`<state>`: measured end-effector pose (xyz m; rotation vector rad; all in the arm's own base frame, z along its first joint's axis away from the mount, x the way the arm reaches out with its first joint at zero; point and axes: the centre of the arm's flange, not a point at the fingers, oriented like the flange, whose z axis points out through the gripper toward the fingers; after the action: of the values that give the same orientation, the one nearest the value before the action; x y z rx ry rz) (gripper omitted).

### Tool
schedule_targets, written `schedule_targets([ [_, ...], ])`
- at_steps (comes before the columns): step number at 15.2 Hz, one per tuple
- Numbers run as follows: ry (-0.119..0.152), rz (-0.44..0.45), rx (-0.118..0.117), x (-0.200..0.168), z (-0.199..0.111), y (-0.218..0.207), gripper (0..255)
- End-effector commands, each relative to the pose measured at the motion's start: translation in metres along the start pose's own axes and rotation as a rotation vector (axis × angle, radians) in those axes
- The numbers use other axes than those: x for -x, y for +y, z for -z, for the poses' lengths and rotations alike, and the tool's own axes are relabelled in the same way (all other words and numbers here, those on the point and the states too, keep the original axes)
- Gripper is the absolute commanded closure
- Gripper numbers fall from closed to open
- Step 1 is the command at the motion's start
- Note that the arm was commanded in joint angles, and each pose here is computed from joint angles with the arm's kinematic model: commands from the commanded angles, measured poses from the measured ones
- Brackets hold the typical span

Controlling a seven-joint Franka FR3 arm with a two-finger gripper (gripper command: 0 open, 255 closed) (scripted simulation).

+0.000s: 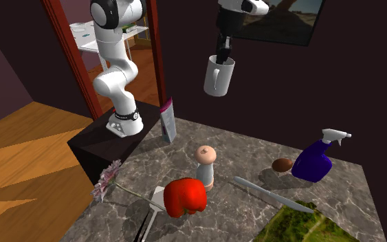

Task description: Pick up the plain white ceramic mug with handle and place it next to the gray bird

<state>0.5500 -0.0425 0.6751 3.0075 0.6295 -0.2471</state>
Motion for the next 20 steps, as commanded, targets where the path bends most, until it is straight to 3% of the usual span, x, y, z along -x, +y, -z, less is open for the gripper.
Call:
schedule_targets([
  [1,0.0,0.0,0.0,0.017,-0.002,0.017,255],
  [20,0.0,0.0,0.0,0.193,-0.036,0.191,255],
])
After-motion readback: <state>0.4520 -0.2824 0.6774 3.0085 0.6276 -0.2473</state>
